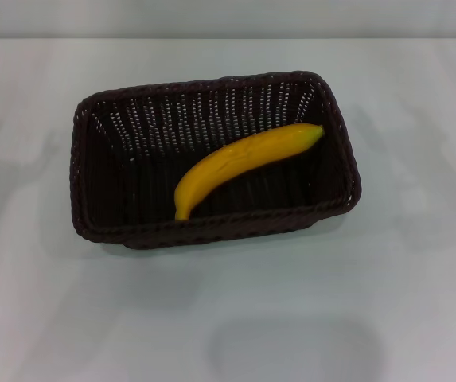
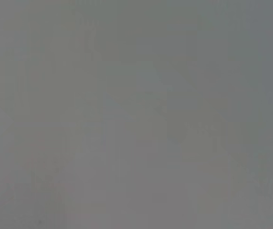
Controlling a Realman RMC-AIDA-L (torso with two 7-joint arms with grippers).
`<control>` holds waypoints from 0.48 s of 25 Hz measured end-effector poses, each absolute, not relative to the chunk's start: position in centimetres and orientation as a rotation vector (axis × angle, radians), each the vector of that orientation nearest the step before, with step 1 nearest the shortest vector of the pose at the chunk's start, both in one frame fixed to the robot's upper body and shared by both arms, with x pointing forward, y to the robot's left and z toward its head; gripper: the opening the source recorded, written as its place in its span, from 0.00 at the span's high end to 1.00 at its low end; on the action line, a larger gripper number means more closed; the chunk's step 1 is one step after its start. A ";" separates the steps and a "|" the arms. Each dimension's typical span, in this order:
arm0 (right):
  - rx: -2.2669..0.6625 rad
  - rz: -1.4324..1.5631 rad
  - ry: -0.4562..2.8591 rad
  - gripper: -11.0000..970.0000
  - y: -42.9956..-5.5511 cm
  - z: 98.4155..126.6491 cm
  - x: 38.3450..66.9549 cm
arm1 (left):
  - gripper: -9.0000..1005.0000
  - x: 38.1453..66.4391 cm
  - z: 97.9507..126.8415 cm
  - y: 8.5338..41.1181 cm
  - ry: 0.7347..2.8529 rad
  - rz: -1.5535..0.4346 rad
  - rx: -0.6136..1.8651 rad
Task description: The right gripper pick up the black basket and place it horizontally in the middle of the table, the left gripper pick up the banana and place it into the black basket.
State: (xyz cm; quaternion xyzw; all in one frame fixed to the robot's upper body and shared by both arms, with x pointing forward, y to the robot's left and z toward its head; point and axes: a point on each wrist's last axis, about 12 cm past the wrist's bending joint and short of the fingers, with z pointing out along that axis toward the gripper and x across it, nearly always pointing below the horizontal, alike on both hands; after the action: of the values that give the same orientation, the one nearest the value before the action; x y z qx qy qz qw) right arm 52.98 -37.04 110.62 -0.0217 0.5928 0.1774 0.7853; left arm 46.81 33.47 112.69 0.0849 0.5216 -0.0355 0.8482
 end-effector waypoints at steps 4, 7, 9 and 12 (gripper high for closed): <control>-0.054 0.389 1.273 0.31 -36.9 110.7 53.1 | 0.12 46.0 112.0 34.5 1.121 -0.037 0.162; -0.058 0.398 1.276 0.31 -36.7 110.8 53.4 | 0.12 45.5 111.5 35.8 1.144 0.008 0.128; -0.061 0.400 1.279 0.31 -36.7 110.8 53.5 | 0.12 45.2 111.1 36.7 1.158 0.039 0.103; -0.062 0.400 1.283 0.31 -36.7 110.7 53.5 | 0.12 44.6 110.7 38.0 1.178 0.082 0.070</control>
State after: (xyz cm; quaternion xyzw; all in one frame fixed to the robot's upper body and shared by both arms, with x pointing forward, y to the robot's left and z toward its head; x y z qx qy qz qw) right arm 53.55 -36.73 110.73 -0.0289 0.5941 0.1854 0.7822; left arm 44.58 38.00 110.66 0.0330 0.5552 0.0388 0.8301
